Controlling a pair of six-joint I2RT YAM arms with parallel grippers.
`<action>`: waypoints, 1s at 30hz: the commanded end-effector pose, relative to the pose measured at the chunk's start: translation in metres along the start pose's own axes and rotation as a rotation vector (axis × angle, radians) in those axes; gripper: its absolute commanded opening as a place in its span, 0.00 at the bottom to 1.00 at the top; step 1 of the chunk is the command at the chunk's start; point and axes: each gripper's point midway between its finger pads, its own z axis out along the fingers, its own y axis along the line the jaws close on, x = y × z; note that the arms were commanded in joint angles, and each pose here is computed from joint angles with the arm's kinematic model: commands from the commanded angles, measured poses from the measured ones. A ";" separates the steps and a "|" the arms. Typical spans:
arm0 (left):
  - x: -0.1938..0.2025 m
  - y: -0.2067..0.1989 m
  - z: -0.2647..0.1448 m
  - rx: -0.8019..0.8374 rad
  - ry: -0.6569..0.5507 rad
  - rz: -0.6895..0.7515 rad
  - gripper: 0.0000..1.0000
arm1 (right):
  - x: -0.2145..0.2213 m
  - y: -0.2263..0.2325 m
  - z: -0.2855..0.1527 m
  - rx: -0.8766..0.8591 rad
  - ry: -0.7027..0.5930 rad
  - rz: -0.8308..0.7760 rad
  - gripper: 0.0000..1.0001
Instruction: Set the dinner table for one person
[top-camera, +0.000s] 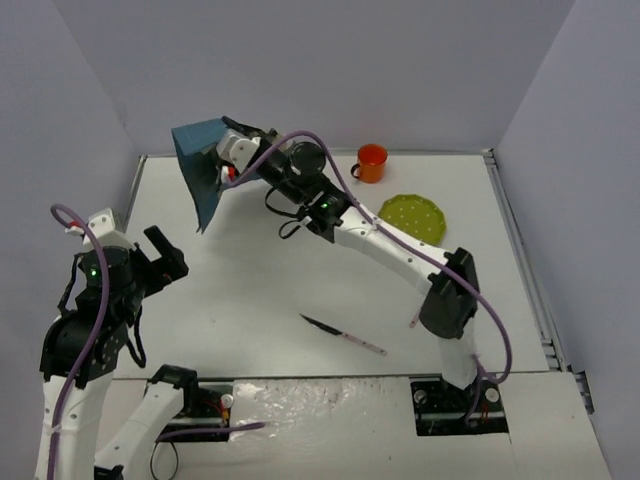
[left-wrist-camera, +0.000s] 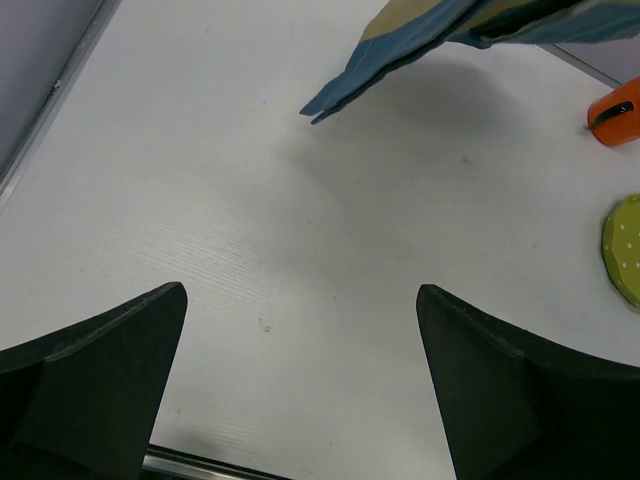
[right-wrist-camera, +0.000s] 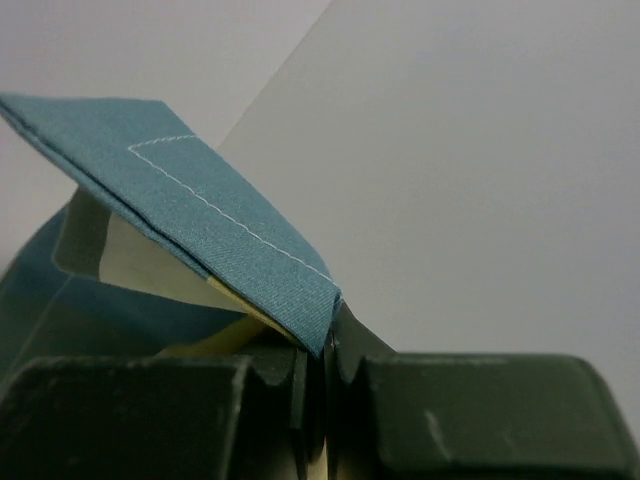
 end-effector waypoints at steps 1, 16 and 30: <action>-0.012 -0.005 0.005 0.010 -0.048 -0.005 0.97 | 0.017 0.049 -0.056 -0.157 0.049 0.026 0.00; 0.008 -0.016 0.037 0.052 0.020 0.089 0.97 | 0.127 0.217 -0.269 -0.634 0.645 0.419 0.44; 0.049 -0.064 0.163 0.029 0.264 0.025 0.97 | 0.067 0.081 -0.245 -0.086 0.670 0.665 1.00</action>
